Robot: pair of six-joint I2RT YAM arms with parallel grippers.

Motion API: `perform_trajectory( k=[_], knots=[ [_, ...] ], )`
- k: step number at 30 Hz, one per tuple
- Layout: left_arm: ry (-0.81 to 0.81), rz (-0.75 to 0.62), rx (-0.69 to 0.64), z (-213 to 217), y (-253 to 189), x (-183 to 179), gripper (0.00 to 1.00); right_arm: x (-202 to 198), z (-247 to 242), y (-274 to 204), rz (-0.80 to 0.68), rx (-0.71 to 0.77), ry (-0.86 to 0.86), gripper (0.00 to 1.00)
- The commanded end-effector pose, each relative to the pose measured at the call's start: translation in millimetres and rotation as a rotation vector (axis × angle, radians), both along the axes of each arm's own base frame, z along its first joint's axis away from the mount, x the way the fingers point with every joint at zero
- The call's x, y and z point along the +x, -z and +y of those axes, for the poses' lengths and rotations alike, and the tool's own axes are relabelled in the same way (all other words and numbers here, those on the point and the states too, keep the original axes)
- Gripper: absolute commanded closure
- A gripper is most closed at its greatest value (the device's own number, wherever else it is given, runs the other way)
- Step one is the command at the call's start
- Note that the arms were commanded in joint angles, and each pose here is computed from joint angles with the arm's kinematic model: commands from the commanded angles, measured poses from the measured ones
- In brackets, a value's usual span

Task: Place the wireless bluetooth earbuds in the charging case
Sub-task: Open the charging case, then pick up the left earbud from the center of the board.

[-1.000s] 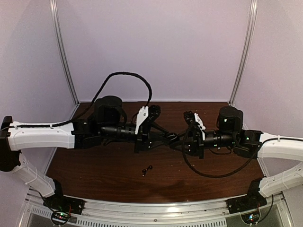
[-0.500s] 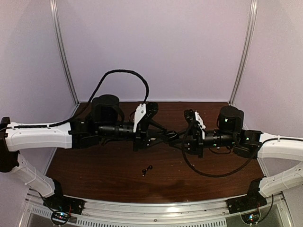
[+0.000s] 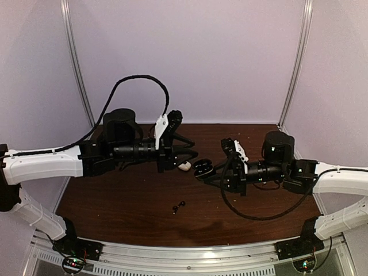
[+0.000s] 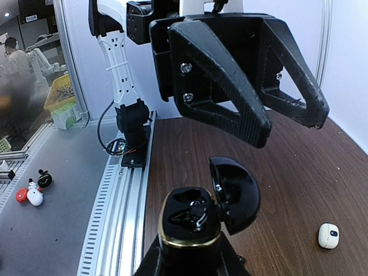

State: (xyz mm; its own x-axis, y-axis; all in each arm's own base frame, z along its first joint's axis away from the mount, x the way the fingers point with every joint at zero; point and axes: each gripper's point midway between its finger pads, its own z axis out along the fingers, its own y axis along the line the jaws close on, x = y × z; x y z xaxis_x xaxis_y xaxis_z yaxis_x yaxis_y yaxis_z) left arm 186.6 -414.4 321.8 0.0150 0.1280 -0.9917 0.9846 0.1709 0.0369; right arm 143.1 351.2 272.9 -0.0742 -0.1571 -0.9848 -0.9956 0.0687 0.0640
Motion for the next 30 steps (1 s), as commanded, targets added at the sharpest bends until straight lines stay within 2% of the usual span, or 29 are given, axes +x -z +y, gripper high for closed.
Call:
perform_trajectory(
  k=[1,7,10,13,22,30],
  knots=[
    [-0.026,-0.030,-0.046,5,-14,3,0.60,-4,1,-10,-0.027,0.025,-0.021,0.98],
    [-0.019,-0.051,-0.075,16,-15,-5,0.51,-2,-3,-12,-0.040,0.049,0.006,0.99],
    [-0.076,-0.037,-0.058,25,-7,2,0.45,-1,-6,-13,-0.037,0.059,0.029,0.99],
    [-0.124,0.012,0.047,29,25,9,0.45,1,-10,-11,-0.024,0.064,0.051,0.99],
    [-0.216,0.278,0.348,50,141,8,0.49,2,-18,-7,0.035,0.074,0.075,1.00],
    [-0.191,0.372,0.639,32,212,19,0.57,1,-25,-10,0.041,0.075,0.082,1.00]
  ],
)
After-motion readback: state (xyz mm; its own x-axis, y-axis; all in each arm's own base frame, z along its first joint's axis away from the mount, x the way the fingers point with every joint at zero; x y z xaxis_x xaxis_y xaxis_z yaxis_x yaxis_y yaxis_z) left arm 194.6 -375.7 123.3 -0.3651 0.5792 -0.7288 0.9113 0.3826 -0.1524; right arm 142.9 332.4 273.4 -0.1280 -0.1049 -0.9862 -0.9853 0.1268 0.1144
